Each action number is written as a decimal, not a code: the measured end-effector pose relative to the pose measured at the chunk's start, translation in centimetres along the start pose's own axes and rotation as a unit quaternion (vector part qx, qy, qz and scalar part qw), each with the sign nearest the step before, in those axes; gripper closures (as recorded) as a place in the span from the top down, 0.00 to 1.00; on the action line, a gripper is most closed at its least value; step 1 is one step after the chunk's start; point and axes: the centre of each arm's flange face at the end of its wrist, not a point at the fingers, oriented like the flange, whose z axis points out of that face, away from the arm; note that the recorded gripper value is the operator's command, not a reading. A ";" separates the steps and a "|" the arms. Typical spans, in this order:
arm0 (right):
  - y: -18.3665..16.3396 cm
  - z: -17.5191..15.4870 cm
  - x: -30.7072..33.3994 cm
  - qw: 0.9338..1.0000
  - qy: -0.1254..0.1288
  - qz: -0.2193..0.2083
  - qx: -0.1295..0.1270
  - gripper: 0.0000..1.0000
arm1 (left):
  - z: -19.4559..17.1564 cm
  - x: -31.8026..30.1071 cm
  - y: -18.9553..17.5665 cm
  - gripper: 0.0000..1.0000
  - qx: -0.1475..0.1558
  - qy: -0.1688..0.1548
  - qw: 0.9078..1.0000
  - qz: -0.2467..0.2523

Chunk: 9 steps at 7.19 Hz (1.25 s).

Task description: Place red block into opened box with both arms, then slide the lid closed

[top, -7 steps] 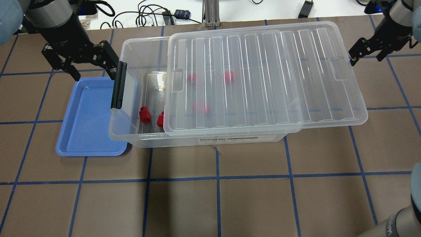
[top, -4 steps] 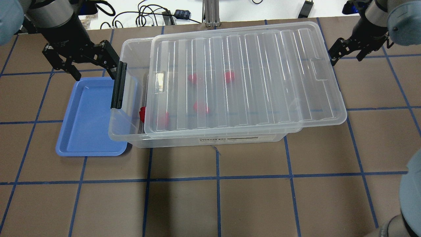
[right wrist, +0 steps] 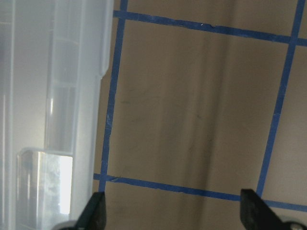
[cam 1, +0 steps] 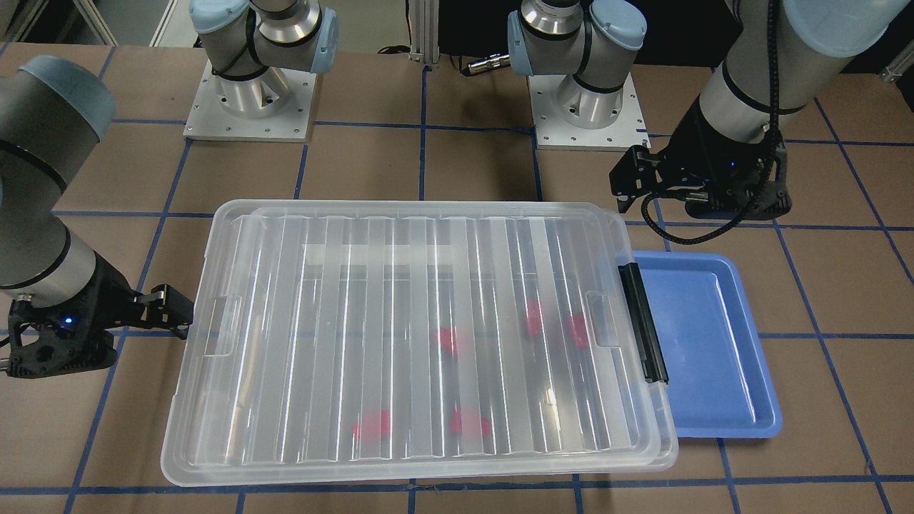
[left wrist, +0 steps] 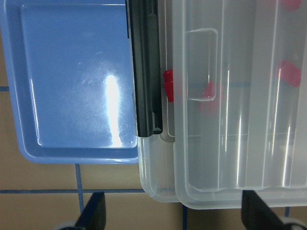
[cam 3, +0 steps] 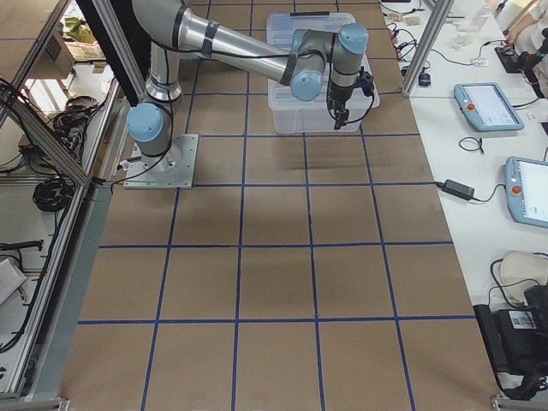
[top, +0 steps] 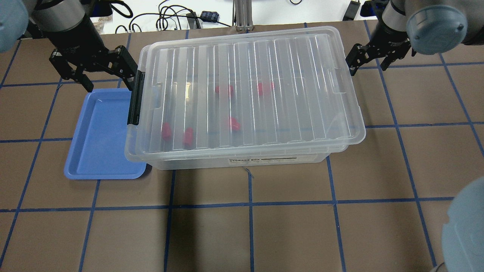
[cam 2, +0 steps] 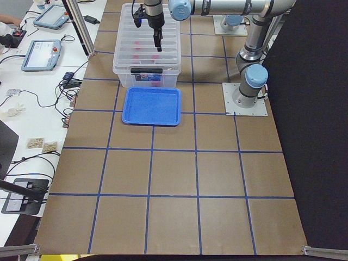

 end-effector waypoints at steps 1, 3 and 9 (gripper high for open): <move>-0.1 -0.1 -0.2 1.000 0.001 -0.001 0.002 1.00 | 0.0 0.0 0.0 1.00 0.000 0.000 1.000 0.000; 0.1 -3.1 -0.2 1.000 0.009 0.000 0.024 1.00 | -0.1 0.1 0.0 1.00 0.001 0.002 1.000 0.000; 9.7 -16.1 -10.3 0.994 0.011 0.097 0.039 1.00 | -0.6 0.3 -0.1 1.00 0.019 0.002 1.000 0.006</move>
